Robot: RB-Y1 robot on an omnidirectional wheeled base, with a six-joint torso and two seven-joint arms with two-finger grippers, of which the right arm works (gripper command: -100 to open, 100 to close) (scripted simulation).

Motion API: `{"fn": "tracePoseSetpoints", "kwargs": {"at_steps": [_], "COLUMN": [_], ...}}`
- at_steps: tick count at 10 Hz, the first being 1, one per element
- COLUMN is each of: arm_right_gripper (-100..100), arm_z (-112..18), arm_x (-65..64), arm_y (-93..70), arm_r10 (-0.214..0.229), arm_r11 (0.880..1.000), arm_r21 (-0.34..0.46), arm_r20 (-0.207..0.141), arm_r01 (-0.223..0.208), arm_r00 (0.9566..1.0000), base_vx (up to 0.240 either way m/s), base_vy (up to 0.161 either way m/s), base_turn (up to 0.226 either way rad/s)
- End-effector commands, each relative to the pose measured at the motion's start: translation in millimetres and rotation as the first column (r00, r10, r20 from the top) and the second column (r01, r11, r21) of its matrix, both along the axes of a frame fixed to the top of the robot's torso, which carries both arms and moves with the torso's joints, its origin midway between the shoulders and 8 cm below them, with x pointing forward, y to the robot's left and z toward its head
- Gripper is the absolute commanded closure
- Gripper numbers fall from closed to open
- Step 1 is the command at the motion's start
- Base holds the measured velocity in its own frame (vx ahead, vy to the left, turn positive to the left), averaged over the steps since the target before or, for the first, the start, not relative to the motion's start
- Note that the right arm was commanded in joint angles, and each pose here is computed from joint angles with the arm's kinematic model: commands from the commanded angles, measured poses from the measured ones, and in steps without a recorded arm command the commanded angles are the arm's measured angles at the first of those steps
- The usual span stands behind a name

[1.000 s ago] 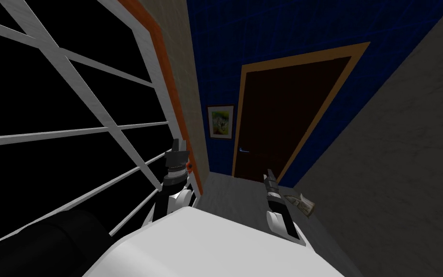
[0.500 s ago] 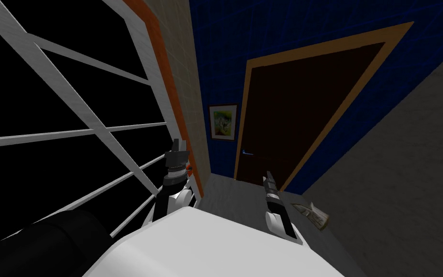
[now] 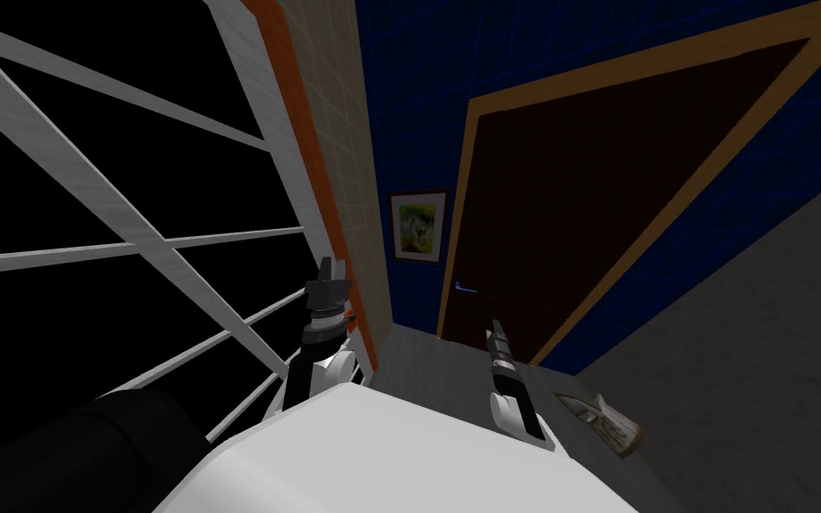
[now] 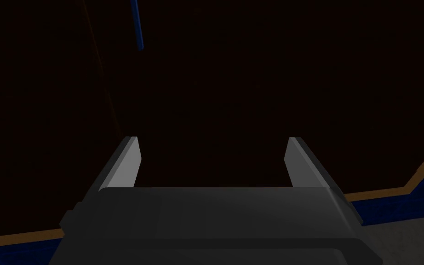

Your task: Pull the door open

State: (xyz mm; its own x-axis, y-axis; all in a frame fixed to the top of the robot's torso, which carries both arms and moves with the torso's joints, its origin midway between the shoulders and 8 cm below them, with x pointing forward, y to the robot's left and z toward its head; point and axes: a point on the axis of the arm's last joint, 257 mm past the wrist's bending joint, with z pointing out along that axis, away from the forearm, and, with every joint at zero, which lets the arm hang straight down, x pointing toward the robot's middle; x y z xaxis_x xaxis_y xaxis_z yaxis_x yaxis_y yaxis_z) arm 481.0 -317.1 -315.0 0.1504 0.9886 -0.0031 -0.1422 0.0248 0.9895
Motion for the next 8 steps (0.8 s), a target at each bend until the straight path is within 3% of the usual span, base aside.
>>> {"fn": "tracePoseSetpoints", "kwargs": {"at_steps": [1,8], "arm_right_gripper": [-100,-100], "arm_z": [-8.8,-42.9], "arm_x": [-0.6,-1.9], "arm_y": [-0.9,-4.9], "arm_r10": [-0.004,-0.024], "arm_r11": [1.0,1.0], "arm_r21": [0.004,0.017], "arm_r20": [-0.014,-0.074], "arm_r01": [0.004,0.025], "arm_r00": [0.9999,0.997], "base_vx": [0.089,0.11], "base_vy": [0.007,0.0], "base_turn": [0.069,0.07]}}
